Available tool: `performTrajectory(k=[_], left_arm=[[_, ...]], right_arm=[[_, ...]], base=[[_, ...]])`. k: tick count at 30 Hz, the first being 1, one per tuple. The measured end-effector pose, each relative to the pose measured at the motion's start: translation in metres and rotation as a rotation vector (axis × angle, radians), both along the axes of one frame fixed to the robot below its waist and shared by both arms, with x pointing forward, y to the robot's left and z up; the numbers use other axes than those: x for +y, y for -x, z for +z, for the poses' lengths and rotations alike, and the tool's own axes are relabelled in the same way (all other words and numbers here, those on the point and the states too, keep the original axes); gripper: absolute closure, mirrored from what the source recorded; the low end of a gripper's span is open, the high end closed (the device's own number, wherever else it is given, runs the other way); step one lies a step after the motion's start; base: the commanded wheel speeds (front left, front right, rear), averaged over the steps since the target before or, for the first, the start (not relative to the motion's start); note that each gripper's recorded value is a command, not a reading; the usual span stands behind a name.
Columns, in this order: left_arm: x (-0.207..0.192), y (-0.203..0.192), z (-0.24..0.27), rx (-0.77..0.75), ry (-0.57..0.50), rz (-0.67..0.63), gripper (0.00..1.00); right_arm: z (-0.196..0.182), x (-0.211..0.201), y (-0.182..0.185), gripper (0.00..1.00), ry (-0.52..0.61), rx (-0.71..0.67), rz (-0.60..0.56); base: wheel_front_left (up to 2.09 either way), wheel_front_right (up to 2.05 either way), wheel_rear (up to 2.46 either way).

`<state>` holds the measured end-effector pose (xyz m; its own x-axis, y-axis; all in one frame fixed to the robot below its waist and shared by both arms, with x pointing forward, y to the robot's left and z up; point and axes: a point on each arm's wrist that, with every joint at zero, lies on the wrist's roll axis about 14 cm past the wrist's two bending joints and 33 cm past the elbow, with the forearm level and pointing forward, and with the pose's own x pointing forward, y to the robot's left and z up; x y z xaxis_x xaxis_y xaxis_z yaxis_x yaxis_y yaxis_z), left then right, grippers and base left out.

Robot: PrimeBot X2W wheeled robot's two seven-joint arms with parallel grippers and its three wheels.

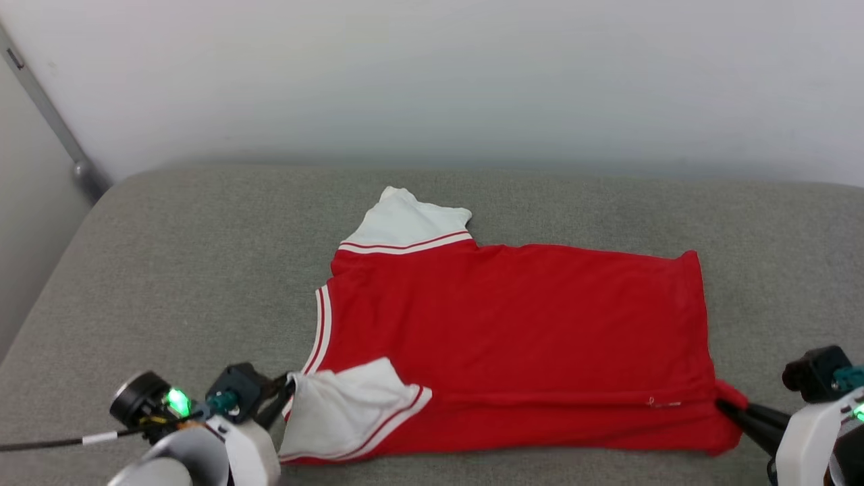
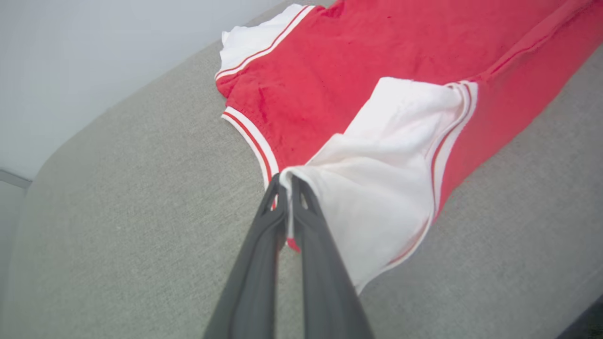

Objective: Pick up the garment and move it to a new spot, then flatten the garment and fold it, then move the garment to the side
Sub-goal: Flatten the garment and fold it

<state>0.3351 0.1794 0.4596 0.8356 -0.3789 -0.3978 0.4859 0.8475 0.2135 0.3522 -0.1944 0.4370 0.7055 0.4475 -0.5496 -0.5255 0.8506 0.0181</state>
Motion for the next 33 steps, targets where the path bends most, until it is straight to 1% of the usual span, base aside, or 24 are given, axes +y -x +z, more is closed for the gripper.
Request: performTrajectory(k=[3,6,10,15,22,29,30,31,32,33], left_arm=[[0.001,-0.028,0.008,-0.024,-0.033,-0.023,1.0],[-0.001,-0.052,0.008,-0.022,-0.054,-0.047,1.0],[-0.004,-0.08,0.0,0.001,-0.068,-0.052,1.0],[-0.001,-0.104,-0.023,0.052,-0.102,-0.049,1.0],[0.0,-0.108,-0.067,0.166,-0.115,-0.042,1.0],[-0.006,-0.107,-0.08,0.195,-0.1,-0.038,1.0],[-0.007,-0.107,-0.079,0.191,-0.095,-0.036,1.0],[-0.006,-0.106,-0.078,0.184,-0.096,-0.036,0.87],[-0.004,-0.106,-0.076,0.178,-0.101,-0.035,0.28],[-0.003,-0.105,-0.073,0.168,-0.105,-0.035,0.0]], right_arm=[[0.006,-0.002,-0.014,1.0,0.018,-0.009,-0.001],[0.003,-0.005,-0.024,1.0,0.042,0.009,-0.005],[-0.012,-0.003,-0.031,1.0,0.057,0.071,-0.007],[-0.029,-0.002,-0.04,1.0,0.069,0.133,-0.017],[-0.06,-0.006,-0.04,1.0,0.108,0.237,-0.019],[-0.064,-0.003,-0.042,1.0,0.102,0.239,-0.019],[-0.062,-0.003,-0.043,0.91,0.1,0.232,-0.02],[-0.06,-0.003,-0.043,0.65,0.097,0.222,-0.022],[-0.056,-0.003,-0.045,0.07,0.093,0.201,-0.025],[-0.052,-0.003,-0.046,0.0,0.088,0.185,-0.03]], base=[[0.0,0.0,0.0],[0.0,0.0,0.0],[0.0,0.0,0.0],[0.0,0.0,0.0],[0.0,0.0,0.0],[0.0,0.0,0.0],[0.0,0.0,0.0],[0.0,0.0,0.0],[0.0,0.0,0.0],[0.0,0.0,0.0]])
